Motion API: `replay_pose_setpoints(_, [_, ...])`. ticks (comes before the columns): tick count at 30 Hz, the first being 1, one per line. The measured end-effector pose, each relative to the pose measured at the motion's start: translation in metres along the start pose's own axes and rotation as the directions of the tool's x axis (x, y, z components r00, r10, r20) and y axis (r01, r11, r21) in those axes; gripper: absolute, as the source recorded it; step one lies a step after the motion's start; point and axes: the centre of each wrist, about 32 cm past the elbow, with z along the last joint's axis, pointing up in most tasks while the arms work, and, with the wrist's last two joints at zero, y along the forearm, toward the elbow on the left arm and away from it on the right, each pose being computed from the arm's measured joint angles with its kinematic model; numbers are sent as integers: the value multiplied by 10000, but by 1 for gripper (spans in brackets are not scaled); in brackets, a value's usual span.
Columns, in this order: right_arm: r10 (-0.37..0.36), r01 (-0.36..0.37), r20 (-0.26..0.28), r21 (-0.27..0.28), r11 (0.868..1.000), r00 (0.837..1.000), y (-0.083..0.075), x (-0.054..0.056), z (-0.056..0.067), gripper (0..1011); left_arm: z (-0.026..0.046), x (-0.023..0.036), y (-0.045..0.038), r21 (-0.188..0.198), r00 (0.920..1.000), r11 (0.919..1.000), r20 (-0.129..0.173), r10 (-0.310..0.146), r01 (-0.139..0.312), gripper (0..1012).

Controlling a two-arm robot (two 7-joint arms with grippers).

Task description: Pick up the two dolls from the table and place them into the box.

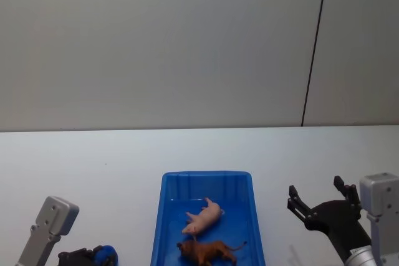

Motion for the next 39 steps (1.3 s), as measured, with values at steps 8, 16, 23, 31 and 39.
replay_pose_setpoints(8, [0,0,0,0,10000,10000,0,0,0,1001,1,-2,16,-294,10000,9995,27,61,-60,230])
replay_pose_setpoints(16, [0,0,-1,0,10000,10000,0,0,0,1001,72,-26,15,-1007,9999,9949,139,-23,37,189])
replay_pose_setpoints(23, [0,0,0,0,10000,10000,0,0,0,1001,232,-61,-11,-1937,9981,9799,476,-387,473,159])
replay_pose_setpoints(31, [0,0,-1,1,10000,10000,0,0,0,1001,441,-104,-67,-2856,9904,9503,948,-1010,1243,159])
replay_pose_setpoints(39, [0,0,-1,0,10000,10000,0,0,0,1001,629,-154,-157,-3500,9730,9104,1438,-1805,2206,158])
